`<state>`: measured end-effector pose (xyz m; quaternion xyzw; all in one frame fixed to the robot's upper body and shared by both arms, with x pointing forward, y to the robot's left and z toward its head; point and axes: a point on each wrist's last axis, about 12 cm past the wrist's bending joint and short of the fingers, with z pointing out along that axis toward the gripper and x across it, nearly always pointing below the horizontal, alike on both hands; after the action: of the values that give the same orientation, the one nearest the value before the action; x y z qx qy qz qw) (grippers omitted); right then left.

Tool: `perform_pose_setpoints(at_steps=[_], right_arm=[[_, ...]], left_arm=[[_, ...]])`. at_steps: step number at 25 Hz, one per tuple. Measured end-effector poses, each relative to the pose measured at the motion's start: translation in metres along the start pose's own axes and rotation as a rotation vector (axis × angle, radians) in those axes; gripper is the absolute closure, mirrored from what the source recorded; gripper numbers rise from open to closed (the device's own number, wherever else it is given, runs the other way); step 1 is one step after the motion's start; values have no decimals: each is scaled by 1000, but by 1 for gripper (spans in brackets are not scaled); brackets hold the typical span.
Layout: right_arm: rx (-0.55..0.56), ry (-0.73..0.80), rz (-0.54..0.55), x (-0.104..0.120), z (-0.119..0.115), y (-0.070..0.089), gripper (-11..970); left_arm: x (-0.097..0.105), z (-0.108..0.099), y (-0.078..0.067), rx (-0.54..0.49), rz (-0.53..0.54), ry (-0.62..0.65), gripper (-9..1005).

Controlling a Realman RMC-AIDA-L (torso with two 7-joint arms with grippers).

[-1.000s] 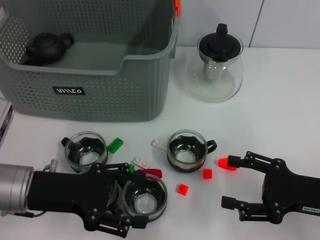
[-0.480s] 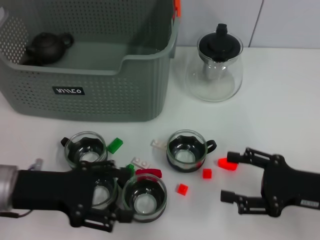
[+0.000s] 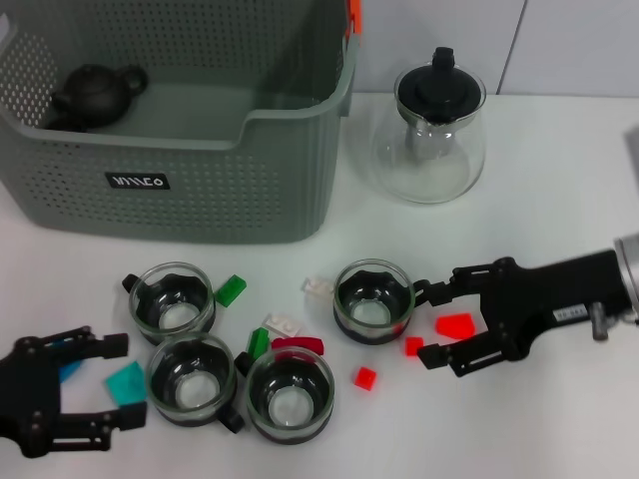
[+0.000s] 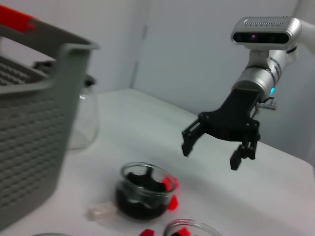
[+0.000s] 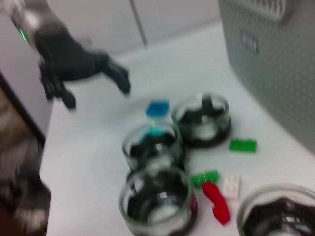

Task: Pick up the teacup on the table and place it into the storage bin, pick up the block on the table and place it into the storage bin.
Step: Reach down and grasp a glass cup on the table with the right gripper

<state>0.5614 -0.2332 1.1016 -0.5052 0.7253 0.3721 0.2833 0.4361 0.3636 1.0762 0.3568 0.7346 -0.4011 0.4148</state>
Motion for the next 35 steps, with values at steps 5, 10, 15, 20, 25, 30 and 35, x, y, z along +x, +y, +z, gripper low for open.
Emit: perform_pose_setpoints(at_steps=[5,10,15,20,25,30,35], right_arm=[[11,229,-59,-54,-2,-4,51],[47,396,-241,-110,9,13,51],[56,549,-406,-138,44,34,116],[121,625,-441,-136,77,34,269],[128,631,-407,-125,90,30,354],[116,643,-364,-110,101,24,353],[143,629,-316,-99,105,16,404]], left_arm=[[5,-7,-4,-39,-1,-44,91],[4,-4,-3,-36,-2,-49,91],[5,-1,-3,-34,-5,-61,91],[7,2,-4,-31,-17,-73,92],[7,5,-4,-28,-21,-77,92],[6,7,-2,-29,-21,-79,92],[4,10,-1,-22,-20,-83,92]])
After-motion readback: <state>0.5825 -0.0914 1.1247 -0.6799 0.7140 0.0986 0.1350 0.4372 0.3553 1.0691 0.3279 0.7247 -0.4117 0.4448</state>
